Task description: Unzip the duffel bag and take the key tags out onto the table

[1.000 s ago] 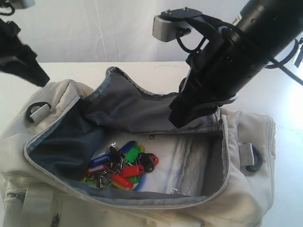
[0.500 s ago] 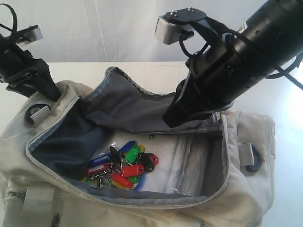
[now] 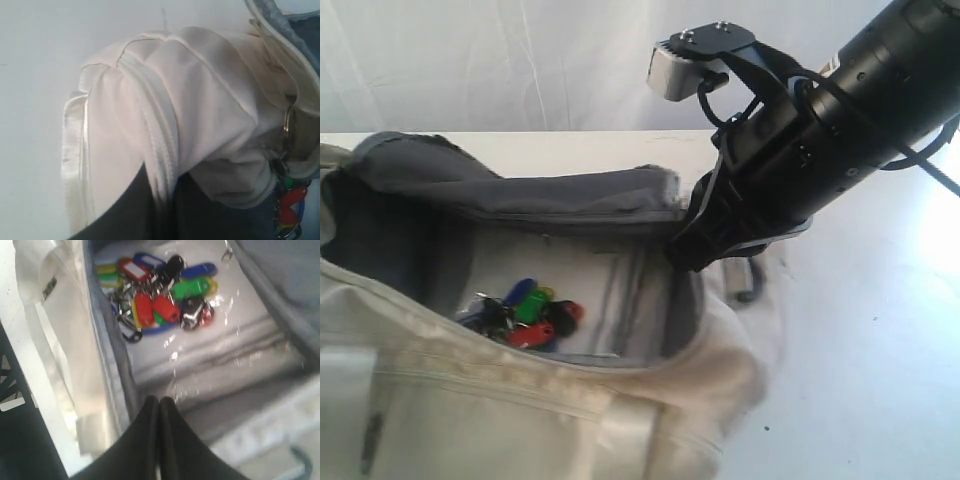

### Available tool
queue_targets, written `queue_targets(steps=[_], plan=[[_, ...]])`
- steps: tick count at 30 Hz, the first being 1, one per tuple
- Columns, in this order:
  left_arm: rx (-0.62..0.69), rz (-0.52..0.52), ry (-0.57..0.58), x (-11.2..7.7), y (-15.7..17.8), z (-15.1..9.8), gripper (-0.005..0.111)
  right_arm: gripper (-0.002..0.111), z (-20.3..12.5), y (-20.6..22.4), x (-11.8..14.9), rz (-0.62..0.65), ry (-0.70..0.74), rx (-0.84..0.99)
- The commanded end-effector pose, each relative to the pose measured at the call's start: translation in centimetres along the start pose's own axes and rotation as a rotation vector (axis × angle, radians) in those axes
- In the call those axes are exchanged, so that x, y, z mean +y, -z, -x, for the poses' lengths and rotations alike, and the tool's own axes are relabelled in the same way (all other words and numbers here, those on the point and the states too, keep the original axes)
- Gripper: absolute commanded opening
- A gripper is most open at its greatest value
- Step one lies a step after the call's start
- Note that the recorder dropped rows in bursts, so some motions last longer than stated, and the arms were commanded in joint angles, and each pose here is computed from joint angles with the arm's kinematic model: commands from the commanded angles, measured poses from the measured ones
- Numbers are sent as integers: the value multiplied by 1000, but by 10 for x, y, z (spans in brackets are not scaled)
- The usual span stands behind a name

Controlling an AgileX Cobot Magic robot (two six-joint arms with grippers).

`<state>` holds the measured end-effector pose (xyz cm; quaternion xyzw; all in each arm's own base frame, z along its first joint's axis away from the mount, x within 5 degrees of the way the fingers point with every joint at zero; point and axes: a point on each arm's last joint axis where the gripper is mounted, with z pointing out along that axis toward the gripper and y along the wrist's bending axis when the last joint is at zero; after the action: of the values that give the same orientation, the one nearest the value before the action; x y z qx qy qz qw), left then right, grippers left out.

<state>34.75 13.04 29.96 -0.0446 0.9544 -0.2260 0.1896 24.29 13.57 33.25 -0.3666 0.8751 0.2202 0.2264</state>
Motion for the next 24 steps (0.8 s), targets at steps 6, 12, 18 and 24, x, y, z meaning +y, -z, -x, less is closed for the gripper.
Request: queue_targets(steps=[6,12,18,24], plan=[[-14,-156,-59,-17,15,-13,0,0,0,1,2,6,10,-9],[62,-186,-45,-15,-21,-27,0,0,0,1,4,27,-2,-15],[47,-177,-46,-14,-24,-27,10,0,0,1,5,39,-7,-15],[24,-179,-84,-23,-9,-20,54,0,3,1,9,77,4,-45]])
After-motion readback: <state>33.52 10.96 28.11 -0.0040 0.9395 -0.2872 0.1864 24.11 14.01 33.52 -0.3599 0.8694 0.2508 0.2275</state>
